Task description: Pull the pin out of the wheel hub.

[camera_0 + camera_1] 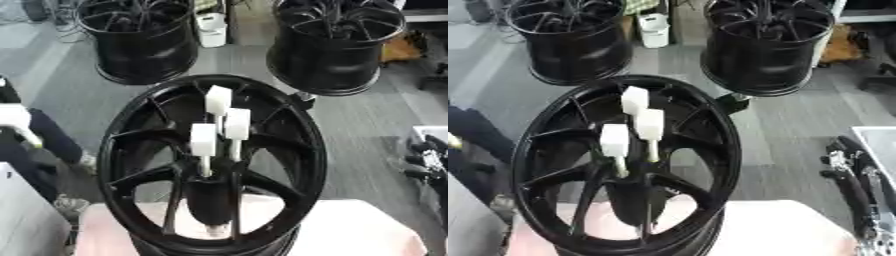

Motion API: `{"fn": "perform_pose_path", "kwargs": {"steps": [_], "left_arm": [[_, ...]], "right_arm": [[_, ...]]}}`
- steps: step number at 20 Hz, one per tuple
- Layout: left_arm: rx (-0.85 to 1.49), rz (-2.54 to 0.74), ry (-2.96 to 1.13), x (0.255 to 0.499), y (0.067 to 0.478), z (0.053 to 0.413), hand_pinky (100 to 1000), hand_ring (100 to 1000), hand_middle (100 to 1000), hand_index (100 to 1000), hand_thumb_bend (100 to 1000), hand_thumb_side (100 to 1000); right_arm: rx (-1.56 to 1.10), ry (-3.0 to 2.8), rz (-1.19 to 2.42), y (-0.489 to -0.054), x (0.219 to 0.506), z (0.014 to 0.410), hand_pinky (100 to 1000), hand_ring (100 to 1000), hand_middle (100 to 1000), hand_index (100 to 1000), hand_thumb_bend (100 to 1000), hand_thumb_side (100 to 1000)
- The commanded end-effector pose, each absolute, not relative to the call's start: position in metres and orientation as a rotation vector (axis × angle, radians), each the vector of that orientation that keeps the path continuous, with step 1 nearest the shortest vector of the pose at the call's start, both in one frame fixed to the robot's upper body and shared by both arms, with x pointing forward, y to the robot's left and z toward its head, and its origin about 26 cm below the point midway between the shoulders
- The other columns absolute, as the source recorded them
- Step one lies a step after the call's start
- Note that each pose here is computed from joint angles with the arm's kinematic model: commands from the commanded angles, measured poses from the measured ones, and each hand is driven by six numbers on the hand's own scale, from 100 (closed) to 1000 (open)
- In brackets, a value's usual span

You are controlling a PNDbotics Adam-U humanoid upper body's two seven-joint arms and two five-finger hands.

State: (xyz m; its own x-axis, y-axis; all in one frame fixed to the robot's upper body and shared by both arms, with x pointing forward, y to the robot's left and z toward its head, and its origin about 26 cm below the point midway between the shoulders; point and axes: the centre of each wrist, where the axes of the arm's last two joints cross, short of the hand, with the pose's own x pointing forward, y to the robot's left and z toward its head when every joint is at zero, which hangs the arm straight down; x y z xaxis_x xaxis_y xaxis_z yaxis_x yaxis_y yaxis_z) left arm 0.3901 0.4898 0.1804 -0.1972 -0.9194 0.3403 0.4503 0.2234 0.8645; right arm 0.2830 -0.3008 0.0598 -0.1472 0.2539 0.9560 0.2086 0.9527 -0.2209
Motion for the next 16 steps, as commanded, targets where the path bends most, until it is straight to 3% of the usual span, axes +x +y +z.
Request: {"fn": "perform_pose_path", "kwargs": {"steps": [1, 8, 16], "left_arm": [[0.633, -1.31, -1.204, 0.395, 0.492, 0.17, 491, 481, 810, 852, 820, 338], [0.761, -1.041, -1.567, 0.387, 0.468, 0.17, 454, 491, 804, 831, 842, 446], [0.454, -0.49, -2.064, 0.323, 0.404, 0.172, 459, 497, 741, 783, 803, 438]], "right_arm": [[-0.356, -1.748, 0.042, -0.302, 0.284, 0.064, 673, 751, 764, 915, 100, 730], [-0.351, -1.752, 0.033, -0.301, 0.284, 0.065, 673, 751, 763, 915, 100, 732], [-0.35, -1.761, 0.018, -0.3, 0.285, 0.067, 673, 751, 763, 915, 100, 732]]}}
